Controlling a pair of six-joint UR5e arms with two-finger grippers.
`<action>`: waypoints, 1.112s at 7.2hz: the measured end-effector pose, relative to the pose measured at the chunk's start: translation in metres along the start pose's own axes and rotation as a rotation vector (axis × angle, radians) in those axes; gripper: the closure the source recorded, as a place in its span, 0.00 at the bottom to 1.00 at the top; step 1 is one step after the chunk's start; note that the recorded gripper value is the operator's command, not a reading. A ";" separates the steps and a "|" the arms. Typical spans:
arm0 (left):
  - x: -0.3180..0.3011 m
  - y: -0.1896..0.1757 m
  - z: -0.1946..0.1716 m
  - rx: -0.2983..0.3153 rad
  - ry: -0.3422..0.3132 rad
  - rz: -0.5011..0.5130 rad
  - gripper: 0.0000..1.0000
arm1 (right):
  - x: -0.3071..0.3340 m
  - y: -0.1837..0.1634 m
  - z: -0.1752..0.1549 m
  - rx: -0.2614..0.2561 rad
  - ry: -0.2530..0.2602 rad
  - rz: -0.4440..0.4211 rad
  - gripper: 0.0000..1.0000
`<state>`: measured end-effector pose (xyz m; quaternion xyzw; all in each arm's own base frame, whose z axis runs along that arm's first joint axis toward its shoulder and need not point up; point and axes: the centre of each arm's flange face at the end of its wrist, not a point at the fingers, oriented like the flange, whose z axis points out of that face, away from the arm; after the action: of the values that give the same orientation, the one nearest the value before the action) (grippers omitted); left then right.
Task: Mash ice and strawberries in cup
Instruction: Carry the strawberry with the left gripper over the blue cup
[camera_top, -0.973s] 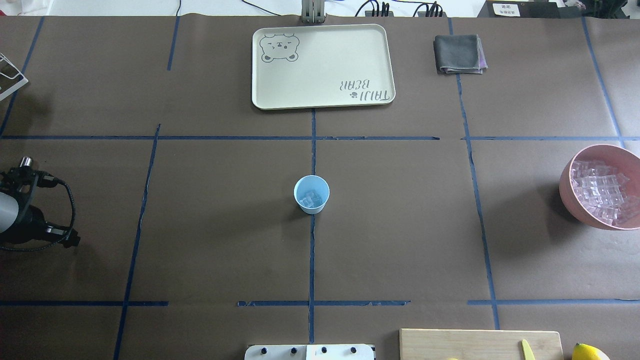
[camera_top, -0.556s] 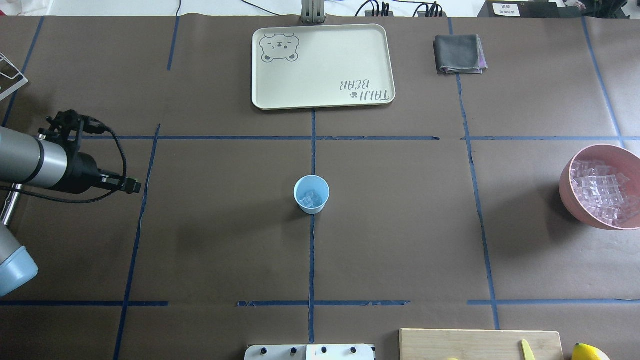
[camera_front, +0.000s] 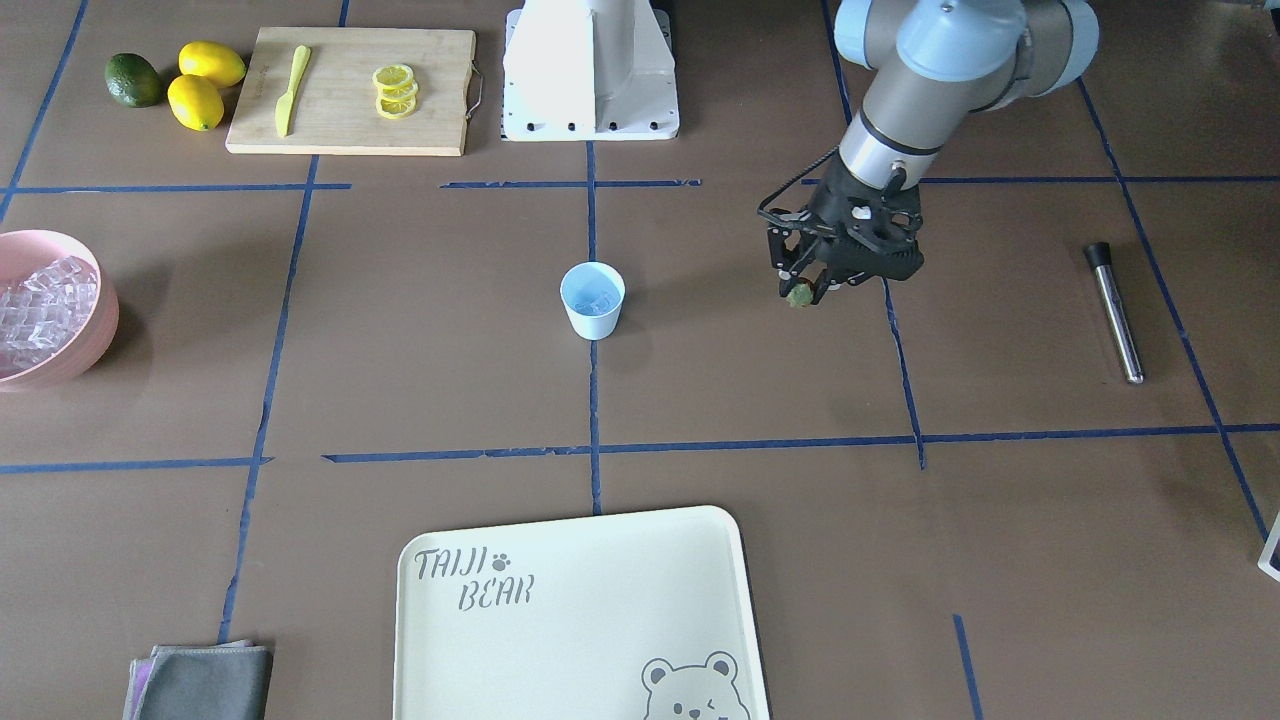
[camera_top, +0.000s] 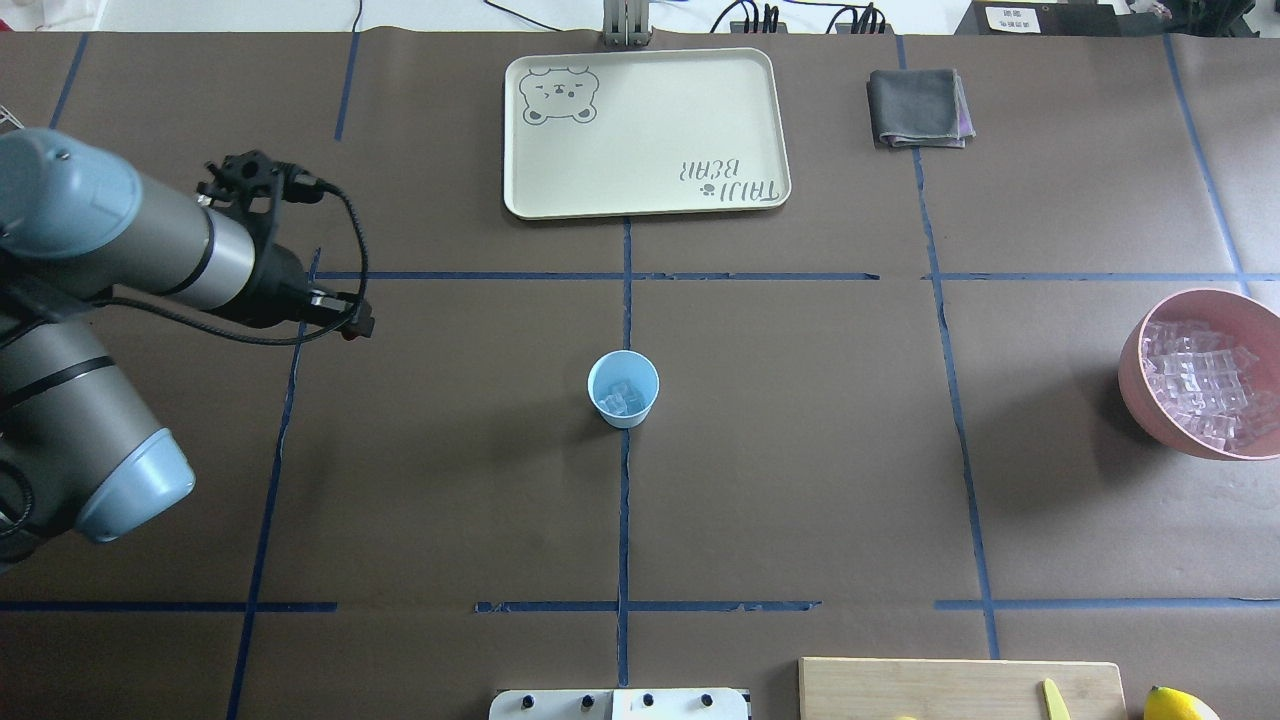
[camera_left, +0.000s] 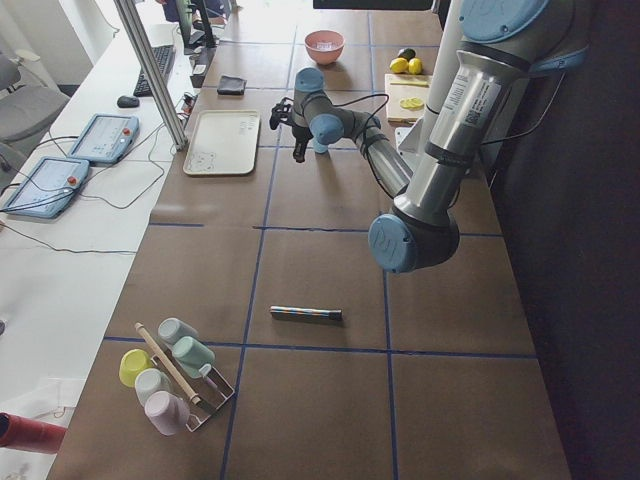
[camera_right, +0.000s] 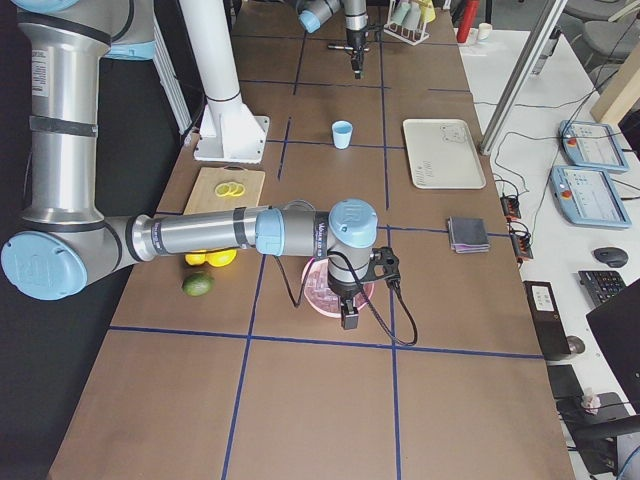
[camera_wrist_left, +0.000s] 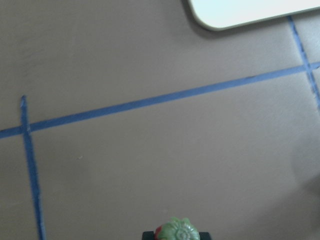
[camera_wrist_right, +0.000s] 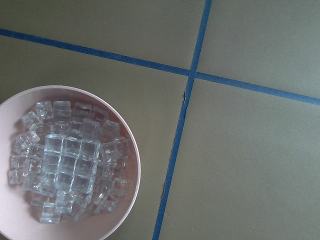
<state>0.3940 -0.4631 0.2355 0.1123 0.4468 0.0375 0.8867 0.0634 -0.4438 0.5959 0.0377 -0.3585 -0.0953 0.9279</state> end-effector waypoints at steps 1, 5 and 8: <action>0.034 0.009 0.006 0.022 -0.016 -0.038 1.00 | 0.000 0.000 0.000 0.000 -0.001 0.000 0.01; 0.155 0.036 0.019 0.054 -0.092 -0.203 1.00 | 0.000 0.000 0.000 0.001 -0.001 -0.001 0.01; 0.224 0.013 0.052 0.054 -0.153 -0.312 0.93 | 0.000 0.000 0.000 0.001 -0.002 -0.001 0.01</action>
<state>0.5701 -0.4217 0.0929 0.0680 0.3911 -0.1215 0.9097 0.0633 -0.4438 0.5955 0.0381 -0.3592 -0.0954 0.9276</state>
